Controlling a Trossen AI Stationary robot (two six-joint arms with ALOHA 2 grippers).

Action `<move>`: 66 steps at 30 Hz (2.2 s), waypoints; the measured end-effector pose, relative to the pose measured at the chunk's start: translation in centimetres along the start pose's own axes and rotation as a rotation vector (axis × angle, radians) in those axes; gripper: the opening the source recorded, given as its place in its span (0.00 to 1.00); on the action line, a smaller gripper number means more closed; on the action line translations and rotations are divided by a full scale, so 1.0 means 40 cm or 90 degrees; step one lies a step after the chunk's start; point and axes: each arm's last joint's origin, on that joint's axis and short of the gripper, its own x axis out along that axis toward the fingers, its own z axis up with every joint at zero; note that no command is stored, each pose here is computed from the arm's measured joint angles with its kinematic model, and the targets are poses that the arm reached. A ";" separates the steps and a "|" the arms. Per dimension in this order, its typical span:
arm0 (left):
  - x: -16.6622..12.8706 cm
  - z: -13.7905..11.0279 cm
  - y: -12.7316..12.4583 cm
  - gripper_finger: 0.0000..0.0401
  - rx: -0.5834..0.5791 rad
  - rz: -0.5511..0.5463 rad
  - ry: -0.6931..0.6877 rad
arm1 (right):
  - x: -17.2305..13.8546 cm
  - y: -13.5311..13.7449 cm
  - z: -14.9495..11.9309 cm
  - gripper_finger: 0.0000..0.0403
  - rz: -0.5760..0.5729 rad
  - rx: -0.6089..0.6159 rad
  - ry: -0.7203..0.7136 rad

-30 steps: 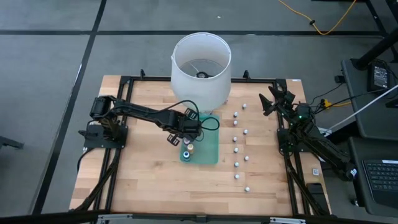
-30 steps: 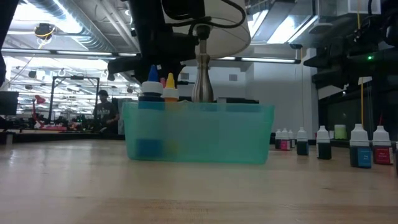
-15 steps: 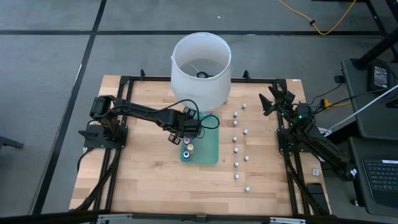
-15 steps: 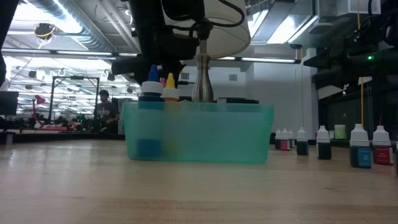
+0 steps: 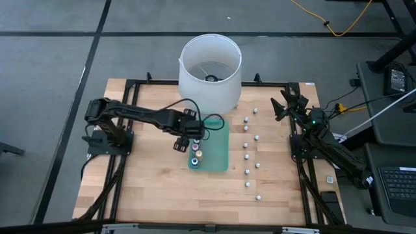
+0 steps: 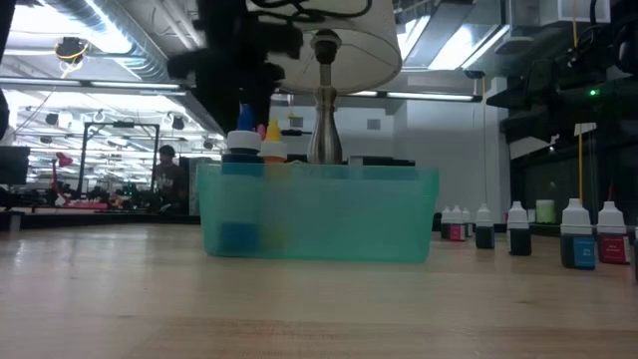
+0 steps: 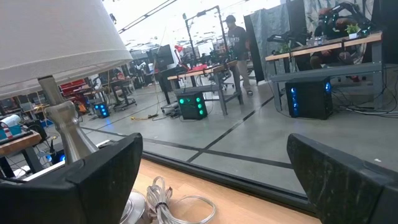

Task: Pick & Place food coloring
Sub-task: Put the small green food coloring bottle into the green bin

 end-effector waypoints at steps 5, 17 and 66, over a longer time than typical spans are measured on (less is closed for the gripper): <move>-0.067 -0.024 -0.003 0.90 -0.107 -0.065 -0.041 | 0.000 0.000 0.000 0.99 0.000 0.000 0.000; -0.160 -0.169 -0.061 0.99 -0.148 -0.174 -0.126 | 0.000 0.000 0.000 0.99 0.000 0.000 0.000; 0.000 -0.546 -0.191 1.00 -0.399 -0.108 -0.788 | 0.000 -0.004 -0.014 0.99 -0.009 -0.002 0.036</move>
